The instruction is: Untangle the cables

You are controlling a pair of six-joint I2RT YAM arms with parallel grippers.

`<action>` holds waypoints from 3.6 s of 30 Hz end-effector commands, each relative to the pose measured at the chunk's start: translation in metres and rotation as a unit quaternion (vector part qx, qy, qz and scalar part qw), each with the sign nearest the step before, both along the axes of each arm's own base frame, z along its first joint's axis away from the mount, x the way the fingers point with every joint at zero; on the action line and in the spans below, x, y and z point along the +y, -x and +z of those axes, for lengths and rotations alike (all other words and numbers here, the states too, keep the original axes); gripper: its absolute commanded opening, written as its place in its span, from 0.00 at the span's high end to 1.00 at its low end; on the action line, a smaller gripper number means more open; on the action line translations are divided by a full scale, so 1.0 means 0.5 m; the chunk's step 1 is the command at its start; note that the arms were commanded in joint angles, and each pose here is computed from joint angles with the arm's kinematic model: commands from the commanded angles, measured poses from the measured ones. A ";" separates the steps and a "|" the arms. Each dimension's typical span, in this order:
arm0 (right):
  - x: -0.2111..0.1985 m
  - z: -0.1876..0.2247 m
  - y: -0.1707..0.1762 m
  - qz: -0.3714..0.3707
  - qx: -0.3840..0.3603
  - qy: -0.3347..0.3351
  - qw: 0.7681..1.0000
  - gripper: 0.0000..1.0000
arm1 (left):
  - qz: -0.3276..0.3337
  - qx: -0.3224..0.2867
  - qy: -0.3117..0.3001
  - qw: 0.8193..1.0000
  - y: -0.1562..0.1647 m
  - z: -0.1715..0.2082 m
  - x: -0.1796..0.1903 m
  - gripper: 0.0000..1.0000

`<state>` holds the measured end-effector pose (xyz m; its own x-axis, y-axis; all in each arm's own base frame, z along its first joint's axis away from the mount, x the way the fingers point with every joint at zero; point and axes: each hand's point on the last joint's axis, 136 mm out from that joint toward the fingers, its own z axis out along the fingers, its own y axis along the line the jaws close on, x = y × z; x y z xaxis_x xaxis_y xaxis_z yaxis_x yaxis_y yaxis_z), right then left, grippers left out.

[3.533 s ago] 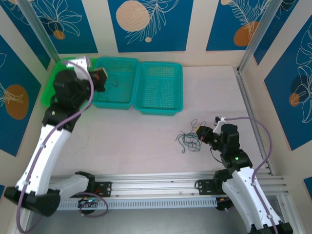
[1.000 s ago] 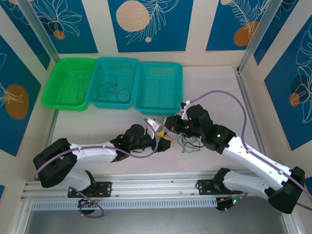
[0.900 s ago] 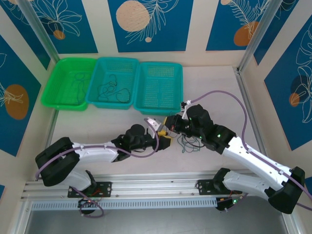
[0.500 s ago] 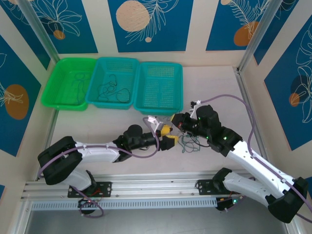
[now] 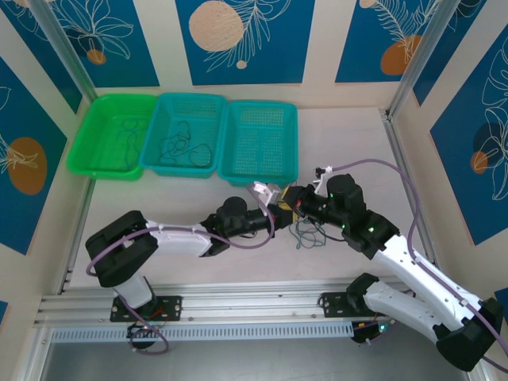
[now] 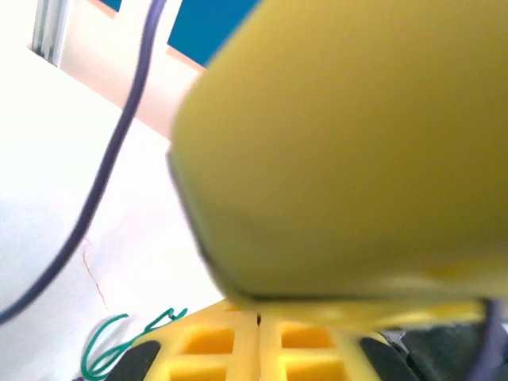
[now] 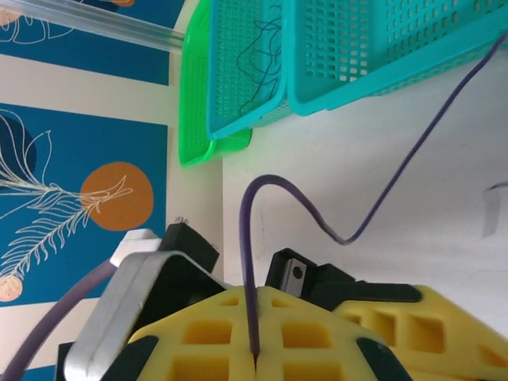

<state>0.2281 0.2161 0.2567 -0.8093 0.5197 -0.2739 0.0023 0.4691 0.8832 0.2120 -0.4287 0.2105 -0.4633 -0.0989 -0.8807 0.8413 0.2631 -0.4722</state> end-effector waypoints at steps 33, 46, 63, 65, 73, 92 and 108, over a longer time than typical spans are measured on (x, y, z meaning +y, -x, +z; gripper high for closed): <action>-0.113 -0.468 -0.005 -0.085 0.178 0.353 0.915 0.90 | 0.190 0.001 -0.017 0.982 -0.017 0.171 0.228 1.00; -0.323 -0.452 0.029 -0.293 0.208 0.305 0.882 1.00 | 0.451 0.019 -0.083 0.888 -0.046 0.168 0.626 1.00; -0.376 -0.406 0.025 -0.297 0.184 0.262 0.899 1.00 | 0.516 -0.007 -0.148 0.844 -0.074 0.183 0.701 1.00; -0.404 -0.416 0.044 -0.336 0.217 0.265 0.878 0.99 | 0.557 -0.029 -0.193 0.807 -0.073 0.202 0.749 1.00; -0.469 -0.448 0.062 -0.430 0.275 0.171 0.843 1.00 | 0.654 -0.071 -0.295 0.693 -0.072 0.256 0.874 1.00; -0.241 -0.319 0.003 -0.083 0.140 0.178 0.971 1.00 | 0.517 -0.087 -0.137 0.841 -0.164 0.398 0.693 1.00; -0.219 -0.316 0.000 -0.062 0.135 0.186 0.971 1.00 | 0.459 -0.121 -0.062 0.878 -0.395 0.660 0.623 1.00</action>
